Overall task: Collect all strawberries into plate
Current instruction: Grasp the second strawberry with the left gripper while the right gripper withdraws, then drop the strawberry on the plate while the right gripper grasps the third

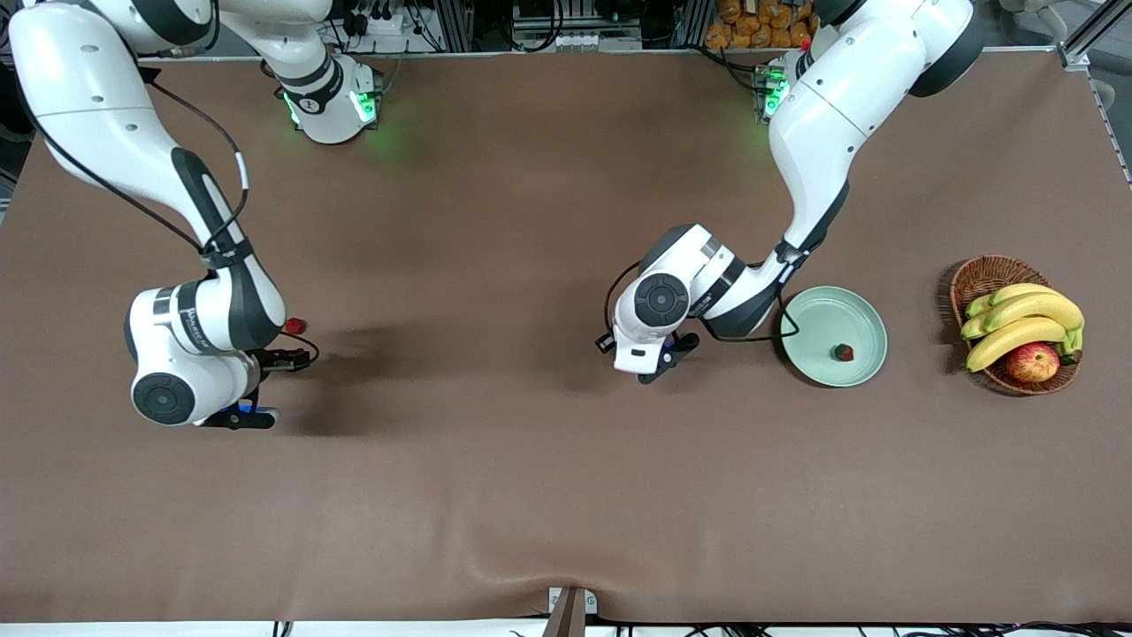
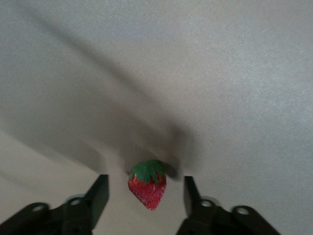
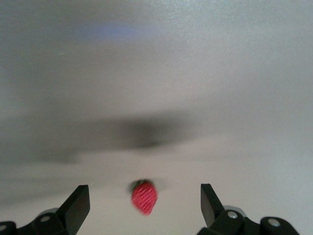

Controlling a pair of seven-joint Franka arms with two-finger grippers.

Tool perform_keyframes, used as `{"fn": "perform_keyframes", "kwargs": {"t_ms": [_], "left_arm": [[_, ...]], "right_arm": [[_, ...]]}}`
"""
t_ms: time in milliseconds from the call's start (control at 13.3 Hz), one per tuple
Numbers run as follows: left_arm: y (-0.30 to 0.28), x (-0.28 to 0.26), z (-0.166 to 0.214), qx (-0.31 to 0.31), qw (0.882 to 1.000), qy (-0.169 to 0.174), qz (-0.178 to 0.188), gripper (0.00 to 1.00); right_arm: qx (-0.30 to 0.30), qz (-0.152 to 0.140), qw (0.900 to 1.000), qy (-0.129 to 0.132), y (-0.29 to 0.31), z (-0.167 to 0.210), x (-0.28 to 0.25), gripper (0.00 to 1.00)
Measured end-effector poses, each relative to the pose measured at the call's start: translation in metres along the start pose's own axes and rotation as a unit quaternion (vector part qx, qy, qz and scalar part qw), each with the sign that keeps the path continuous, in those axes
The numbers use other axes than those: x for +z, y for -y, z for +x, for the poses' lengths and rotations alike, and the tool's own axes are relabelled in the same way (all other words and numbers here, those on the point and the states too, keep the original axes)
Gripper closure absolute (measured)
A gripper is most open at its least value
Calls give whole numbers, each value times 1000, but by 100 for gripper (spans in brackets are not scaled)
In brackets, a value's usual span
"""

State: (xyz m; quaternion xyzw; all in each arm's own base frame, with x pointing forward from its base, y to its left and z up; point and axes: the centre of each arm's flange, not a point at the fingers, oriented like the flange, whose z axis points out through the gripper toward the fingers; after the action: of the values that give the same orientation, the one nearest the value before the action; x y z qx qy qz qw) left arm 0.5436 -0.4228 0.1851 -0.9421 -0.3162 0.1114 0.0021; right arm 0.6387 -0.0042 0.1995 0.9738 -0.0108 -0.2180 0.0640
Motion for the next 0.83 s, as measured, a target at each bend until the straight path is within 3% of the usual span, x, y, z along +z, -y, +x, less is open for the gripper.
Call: {"fn": "perform_keyframes", "kwargs": {"t_ms": [226,527,753,828], "left_arm": [[1,0,3,7,1000,-1,0,67],[2,-15,18,15,1000,-6,-1,68],[21,-66,51,41,999,-13,17,68],[31,-90,60,54,998,-17,25,68]], "right_arm": [[-17,9,1000,11,-16,-2,24,0],[-27,12,999,29,-5,-9,41,0],[-28,18,999,41,-1,-14,51,4],[-27,19,998,44,-1,-15,52,10]]}}
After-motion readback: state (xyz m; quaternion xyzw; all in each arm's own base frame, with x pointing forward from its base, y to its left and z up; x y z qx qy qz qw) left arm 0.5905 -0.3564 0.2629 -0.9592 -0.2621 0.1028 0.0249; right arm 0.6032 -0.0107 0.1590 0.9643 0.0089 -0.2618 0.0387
